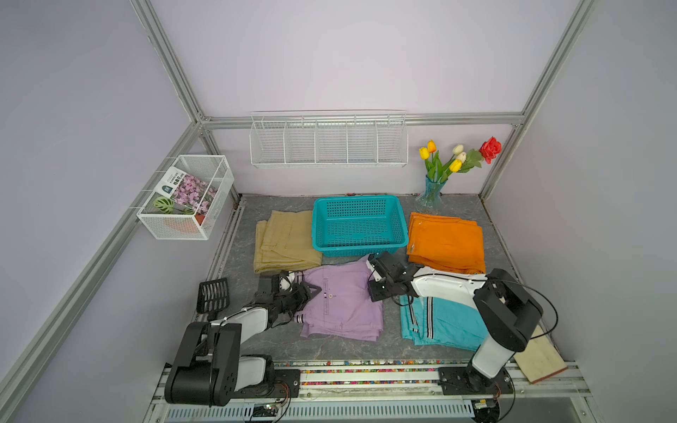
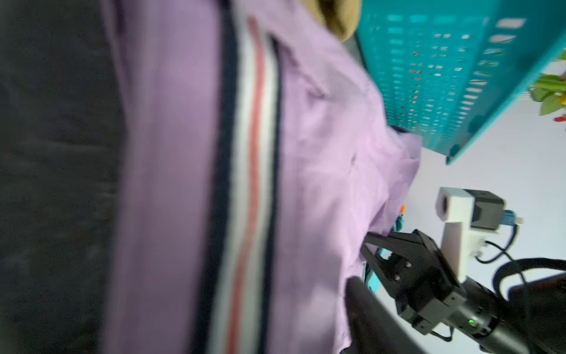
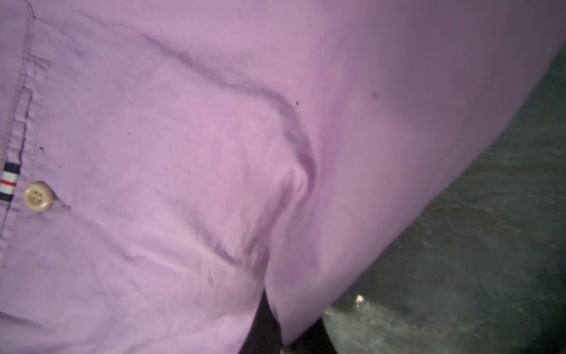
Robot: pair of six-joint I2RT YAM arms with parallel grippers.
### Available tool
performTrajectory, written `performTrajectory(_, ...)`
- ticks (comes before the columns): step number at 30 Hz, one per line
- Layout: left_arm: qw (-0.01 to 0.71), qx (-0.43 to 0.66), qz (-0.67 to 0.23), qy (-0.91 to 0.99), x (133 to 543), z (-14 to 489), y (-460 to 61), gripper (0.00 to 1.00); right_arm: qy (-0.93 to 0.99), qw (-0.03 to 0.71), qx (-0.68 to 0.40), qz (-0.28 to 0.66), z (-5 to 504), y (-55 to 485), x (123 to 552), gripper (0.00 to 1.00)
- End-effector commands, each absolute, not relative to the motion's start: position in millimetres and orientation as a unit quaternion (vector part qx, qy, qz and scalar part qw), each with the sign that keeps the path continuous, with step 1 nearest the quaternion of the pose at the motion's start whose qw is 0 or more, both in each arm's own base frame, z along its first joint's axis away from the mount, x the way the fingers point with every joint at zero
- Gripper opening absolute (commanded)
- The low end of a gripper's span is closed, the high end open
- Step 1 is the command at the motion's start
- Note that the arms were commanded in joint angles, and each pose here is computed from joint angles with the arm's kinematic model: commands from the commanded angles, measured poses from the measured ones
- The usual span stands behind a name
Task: Put the folded long pants in the basket
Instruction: Pick up the long pant at the center of the board.
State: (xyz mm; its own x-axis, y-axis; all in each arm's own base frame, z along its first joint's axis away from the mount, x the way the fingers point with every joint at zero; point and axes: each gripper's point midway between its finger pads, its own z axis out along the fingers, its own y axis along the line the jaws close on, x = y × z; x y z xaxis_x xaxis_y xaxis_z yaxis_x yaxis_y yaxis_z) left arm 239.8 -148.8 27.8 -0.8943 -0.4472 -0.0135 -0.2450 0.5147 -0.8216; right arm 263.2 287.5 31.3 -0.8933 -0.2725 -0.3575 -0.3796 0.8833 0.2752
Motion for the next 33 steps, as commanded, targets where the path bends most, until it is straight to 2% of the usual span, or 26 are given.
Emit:
performTrajectory(1, 0.004, -0.256, -0.397, 0.882, 190, -24, -144, 0.15, 0.953, 0.157, -0.173, 0.192, 42, 299, 259, 0.00)
performTrajectory(2, -0.002, -0.253, -0.401, 0.880, 190, -26, -146, 0.01, 0.953, 0.156, -0.174, 0.191, 41, 300, 258, 0.00)
performTrajectory(6, -0.014, -0.250, -0.408, 0.878, 190, -30, -150, 0.00, 0.953, 0.162, -0.173, 0.188, 43, 298, 258, 0.00)
performTrajectory(11, 0.024, -0.236, -0.386, 0.891, 201, -4, -144, 0.00, 0.943, 0.197, -0.174, 0.203, 71, 300, 257, 0.00)
performTrajectory(16, 0.139, -0.223, -0.372, 0.890, 215, 86, -137, 0.00, 0.920, 0.247, -0.188, 0.240, 127, 306, 250, 0.00)
performTrajectory(21, 0.193, -0.188, -0.400, 0.876, 215, 177, -142, 0.00, 0.892, 0.276, -0.201, 0.296, 183, 314, 241, 0.00)
performTrajectory(23, 0.207, -0.181, -0.399, 0.875, 222, 198, -142, 0.00, 0.888, 0.286, -0.205, 0.296, 199, 315, 244, 0.00)
performTrajectory(27, 0.180, -0.173, -0.400, 0.882, 241, 203, -154, 0.00, 0.887, 0.297, -0.206, 0.286, 219, 317, 251, 0.00)
performTrajectory(29, 0.190, -0.174, -0.384, 0.887, 245, 199, -153, 0.00, 0.886, 0.302, -0.209, 0.282, 224, 317, 253, 0.00)
performTrajectory(33, 0.182, -0.171, -0.388, 0.887, 242, 180, -155, 0.00, 0.897, 0.289, -0.204, 0.264, 212, 311, 253, 0.00)
